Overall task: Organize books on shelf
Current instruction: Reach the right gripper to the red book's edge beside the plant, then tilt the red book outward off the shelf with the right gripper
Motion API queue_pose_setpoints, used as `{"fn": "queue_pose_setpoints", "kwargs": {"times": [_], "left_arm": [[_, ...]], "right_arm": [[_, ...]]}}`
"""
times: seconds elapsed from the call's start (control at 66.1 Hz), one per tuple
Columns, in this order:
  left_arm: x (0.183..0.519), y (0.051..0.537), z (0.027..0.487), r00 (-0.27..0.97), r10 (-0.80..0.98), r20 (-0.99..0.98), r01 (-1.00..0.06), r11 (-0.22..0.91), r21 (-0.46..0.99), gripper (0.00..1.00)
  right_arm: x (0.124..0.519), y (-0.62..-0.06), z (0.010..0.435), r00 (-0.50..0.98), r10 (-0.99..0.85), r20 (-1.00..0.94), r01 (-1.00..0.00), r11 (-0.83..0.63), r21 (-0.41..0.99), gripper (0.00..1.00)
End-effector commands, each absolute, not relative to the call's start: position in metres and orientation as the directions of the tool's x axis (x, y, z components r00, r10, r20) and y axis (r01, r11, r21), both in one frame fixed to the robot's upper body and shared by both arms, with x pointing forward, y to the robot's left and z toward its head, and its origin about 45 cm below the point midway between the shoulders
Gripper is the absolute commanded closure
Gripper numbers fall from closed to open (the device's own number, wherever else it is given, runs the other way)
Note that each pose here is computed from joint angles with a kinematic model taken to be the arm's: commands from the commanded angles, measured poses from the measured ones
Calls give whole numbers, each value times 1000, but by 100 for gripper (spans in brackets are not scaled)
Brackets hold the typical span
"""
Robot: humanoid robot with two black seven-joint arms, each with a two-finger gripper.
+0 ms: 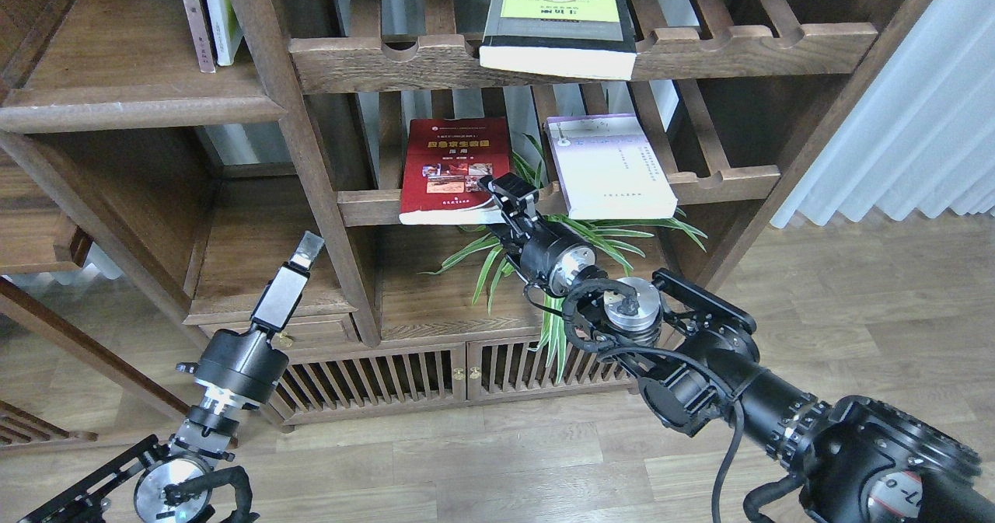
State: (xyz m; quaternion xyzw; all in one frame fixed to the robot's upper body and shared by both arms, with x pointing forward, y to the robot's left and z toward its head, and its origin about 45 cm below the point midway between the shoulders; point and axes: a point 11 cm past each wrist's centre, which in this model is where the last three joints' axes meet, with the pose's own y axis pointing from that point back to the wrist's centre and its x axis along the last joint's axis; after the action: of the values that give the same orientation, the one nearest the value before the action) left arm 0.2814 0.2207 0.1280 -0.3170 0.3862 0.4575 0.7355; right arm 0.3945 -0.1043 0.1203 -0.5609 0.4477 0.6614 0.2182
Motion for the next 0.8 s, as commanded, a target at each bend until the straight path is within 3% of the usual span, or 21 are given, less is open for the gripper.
{"fn": "queue_pose_setpoints", "kwargs": {"times": [0.0,0.091,0.393,0.423,0.529,0.786], "left_arm": [[282,221,128,283,430,-857,-918,379,-114,0],[282,222,127,280,432,-857,-920,377,-110,0],[283,222,125,275,434,-858,-921,374,-106,0],[283,222,125,274,435,-858,-922,374,-105,0],[283,223,123,270,439,-857,-923,372,-100,0],[284,224,122,262,438,-860,-928,359,-100,0]], "right_arm": [[396,-106,119,-289,-207,-935,-790,-500,354,52],[398,-106,121,-288,-206,-935,-792,-497,353,62],[403,-111,121,-300,-197,-933,-800,-481,359,73],[404,-113,120,-310,-190,-932,-803,-473,364,81],[405,-115,120,-313,-180,-933,-807,-468,361,92],[404,-113,122,-302,-169,-938,-810,-474,346,95]]}}
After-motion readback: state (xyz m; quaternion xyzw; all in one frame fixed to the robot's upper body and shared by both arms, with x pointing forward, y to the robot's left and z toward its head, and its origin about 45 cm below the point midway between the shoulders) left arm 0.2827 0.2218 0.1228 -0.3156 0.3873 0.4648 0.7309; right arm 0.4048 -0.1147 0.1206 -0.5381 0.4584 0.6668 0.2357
